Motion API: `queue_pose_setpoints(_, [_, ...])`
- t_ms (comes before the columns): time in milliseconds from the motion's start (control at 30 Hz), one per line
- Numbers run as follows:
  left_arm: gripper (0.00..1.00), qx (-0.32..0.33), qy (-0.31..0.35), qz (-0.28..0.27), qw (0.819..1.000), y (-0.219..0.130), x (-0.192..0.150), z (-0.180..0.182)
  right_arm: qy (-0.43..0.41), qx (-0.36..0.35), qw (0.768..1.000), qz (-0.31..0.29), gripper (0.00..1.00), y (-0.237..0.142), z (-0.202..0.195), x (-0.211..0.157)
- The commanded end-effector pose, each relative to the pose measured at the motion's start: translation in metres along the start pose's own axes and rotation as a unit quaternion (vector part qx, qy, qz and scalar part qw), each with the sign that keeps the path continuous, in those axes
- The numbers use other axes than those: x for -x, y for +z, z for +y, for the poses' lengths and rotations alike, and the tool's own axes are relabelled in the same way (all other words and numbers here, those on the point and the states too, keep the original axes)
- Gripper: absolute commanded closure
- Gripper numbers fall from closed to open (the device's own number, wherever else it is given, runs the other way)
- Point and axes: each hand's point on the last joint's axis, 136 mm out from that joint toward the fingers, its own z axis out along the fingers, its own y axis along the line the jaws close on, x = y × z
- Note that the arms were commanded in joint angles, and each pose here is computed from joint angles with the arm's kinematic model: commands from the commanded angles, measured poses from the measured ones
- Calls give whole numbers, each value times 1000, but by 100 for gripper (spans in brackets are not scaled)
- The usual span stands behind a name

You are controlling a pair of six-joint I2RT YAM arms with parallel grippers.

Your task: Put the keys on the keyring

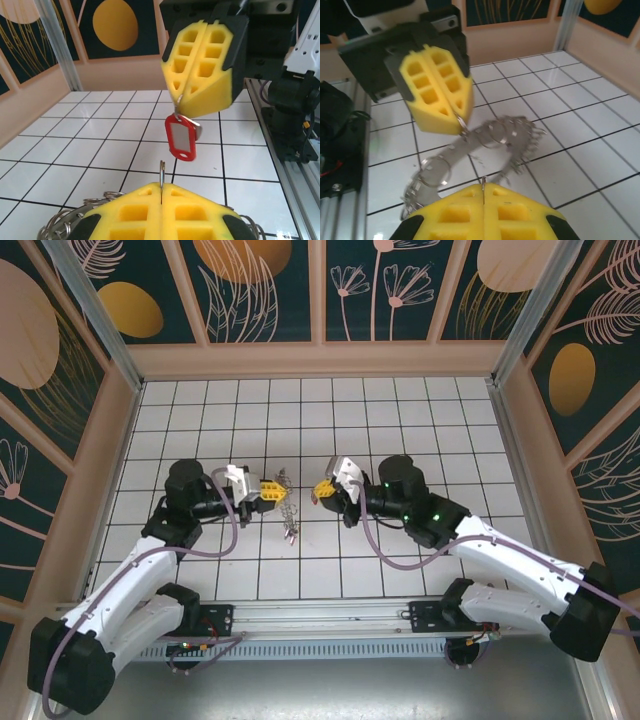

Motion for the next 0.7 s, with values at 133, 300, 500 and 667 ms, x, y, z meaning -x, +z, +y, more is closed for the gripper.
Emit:
queue_pose_setpoints(133, [100, 37, 60, -17, 997, 7, 19, 4, 87, 32, 996, -4, 100, 14, 12, 1])
queue_pose_setpoints(300, [100, 57, 67, -20, 996, 9, 18, 3, 112, 35, 993, -12, 100, 18, 12, 6])
queue_pose_setpoints(500, [100, 47, 67, -21, 996, 11, 13, -4, 139, 54, 989, -17, 100, 30, 16, 6])
queue_pose_setpoints(667, [100, 66, 60, -18, 996, 11, 12, 2, 145, 56, 987, -41, 100, 32, 15, 11])
